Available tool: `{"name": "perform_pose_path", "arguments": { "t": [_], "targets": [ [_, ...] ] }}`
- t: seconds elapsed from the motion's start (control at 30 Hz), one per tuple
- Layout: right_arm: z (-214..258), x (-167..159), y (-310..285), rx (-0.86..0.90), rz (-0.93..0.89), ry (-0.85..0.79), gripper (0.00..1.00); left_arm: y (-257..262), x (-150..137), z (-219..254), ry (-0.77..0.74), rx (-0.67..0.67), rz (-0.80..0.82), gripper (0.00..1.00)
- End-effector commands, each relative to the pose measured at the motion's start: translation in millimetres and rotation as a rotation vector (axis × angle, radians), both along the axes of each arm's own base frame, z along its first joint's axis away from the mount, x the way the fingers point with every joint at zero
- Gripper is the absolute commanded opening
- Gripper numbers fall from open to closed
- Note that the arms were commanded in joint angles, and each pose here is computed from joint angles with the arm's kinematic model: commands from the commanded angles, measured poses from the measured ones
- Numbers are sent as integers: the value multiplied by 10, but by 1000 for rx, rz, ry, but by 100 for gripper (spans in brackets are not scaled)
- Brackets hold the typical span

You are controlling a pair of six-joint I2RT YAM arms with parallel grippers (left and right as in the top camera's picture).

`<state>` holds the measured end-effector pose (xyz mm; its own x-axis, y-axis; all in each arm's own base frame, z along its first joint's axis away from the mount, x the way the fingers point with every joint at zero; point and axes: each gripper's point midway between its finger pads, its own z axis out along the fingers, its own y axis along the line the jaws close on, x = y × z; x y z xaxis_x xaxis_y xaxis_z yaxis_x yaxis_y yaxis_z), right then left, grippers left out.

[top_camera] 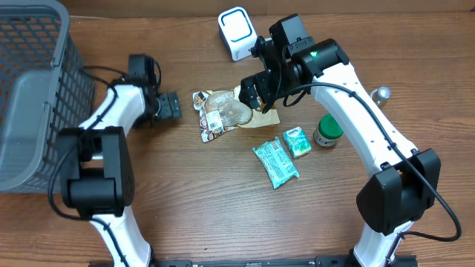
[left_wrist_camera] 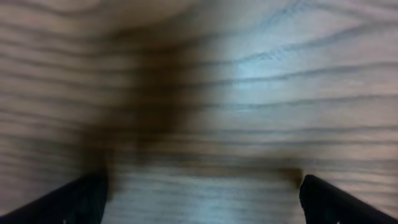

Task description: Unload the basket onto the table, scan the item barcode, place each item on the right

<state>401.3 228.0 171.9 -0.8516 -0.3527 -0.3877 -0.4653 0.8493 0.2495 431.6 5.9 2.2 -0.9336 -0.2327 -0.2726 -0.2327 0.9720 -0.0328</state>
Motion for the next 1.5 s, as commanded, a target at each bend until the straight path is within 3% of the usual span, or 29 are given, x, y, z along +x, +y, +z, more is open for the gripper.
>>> {"name": "perform_pose_path", "arguments": {
  "t": [0.0, 0.13, 0.33, 0.63, 0.87, 1.47],
  "targets": [
    [42, 33, -13, 1, -9, -16, 100, -106, -350, -381, 66, -61, -6, 99],
    [42, 33, -12, 1, -9, -16, 100, -117, -470, -508, -26, -67, -7, 100],
    [42, 33, -12, 1, -9, -16, 100, -103, -627, -322, -273, -63, -13, 100],
    [42, 33, -12, 1, -9, -16, 100, 156, -1269, -180, -468, -17, 57, 100],
    [42, 33, -12, 1, -9, -16, 100, 178, -1664, -179, -525, -5, 73, 100],
    [42, 33, -13, 1, -9, -16, 100, 164, -1990, -14, -546, 13, 61, 99]
  ]
}}
